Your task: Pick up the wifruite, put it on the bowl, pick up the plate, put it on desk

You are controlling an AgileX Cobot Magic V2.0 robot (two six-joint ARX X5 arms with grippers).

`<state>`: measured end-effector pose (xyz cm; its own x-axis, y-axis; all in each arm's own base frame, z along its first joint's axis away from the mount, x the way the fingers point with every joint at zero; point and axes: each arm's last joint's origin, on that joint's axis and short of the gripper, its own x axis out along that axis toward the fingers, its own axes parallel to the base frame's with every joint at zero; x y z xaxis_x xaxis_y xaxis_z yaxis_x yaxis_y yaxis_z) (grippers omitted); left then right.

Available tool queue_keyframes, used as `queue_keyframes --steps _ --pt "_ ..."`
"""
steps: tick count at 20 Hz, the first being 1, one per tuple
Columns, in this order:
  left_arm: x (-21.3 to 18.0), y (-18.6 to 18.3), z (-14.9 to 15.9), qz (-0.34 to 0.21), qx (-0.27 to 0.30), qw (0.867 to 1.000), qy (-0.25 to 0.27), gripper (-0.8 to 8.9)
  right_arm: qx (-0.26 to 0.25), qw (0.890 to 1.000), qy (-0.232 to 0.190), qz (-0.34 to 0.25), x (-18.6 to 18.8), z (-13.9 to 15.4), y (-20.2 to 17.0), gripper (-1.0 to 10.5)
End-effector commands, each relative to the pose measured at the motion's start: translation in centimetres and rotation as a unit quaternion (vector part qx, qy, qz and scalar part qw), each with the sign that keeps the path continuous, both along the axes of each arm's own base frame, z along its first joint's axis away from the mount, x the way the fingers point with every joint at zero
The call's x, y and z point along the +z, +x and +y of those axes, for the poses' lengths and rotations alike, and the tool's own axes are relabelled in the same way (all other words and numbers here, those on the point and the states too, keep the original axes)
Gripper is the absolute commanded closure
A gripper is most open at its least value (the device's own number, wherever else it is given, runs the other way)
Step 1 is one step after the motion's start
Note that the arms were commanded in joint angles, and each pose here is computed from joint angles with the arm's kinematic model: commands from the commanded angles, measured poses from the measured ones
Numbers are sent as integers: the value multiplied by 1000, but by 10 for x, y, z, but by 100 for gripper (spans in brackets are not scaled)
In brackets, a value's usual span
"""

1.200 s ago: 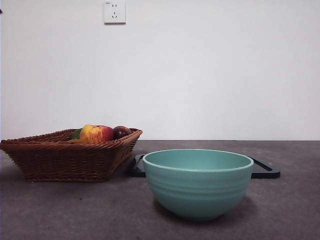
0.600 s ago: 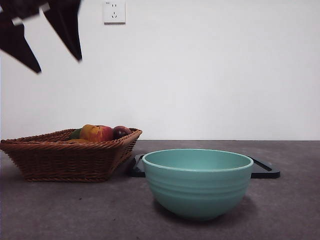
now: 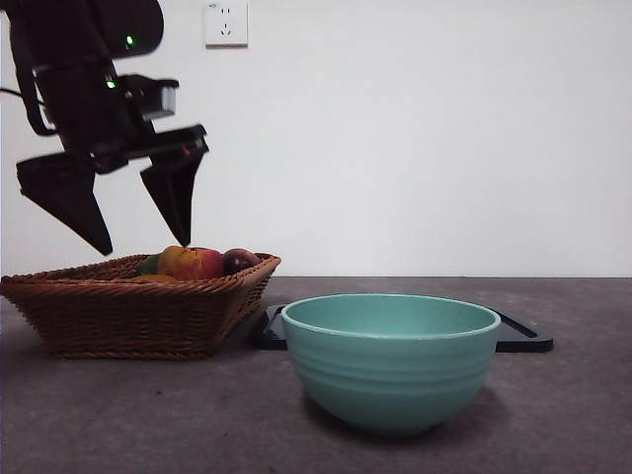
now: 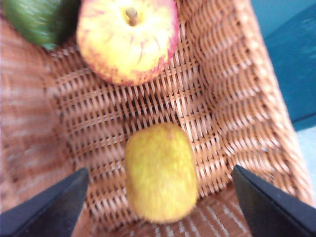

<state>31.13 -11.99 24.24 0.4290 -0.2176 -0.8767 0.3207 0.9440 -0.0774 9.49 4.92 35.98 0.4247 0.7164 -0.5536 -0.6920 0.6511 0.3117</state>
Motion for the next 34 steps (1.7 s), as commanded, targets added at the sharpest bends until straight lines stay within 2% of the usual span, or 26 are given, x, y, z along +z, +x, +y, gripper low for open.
queue_keyframes --steps 1,11,16,20,24,28,34 --pt "-9 10 -6 3 -4 1000 4 353 3 1000 2 -11 5 1 1 532" --pt "-43 23 -11 43 -3 999 19 355 3 1000 2 -11 5 1 1 532" --pt "-44 22 -12 46 -5 999 19 542 3 1000 2 -12 5 1 1 532" --pt "-36 18 -13 38 -8 999 16 547 3 1000 2 -11 5 1 1 532" --pt "-5 3 -15 3 -20 1000 0 547 3 1000 2 -11 5 1 1 532" --pt "34 -29 -25 -23 -65 997 -37 547 -2 1000 -3 -13 5 1 1 532" --pt "62 -82 -70 -45 -184 979 -82 547 -5 1000 -5 -14 5 0 1 532"
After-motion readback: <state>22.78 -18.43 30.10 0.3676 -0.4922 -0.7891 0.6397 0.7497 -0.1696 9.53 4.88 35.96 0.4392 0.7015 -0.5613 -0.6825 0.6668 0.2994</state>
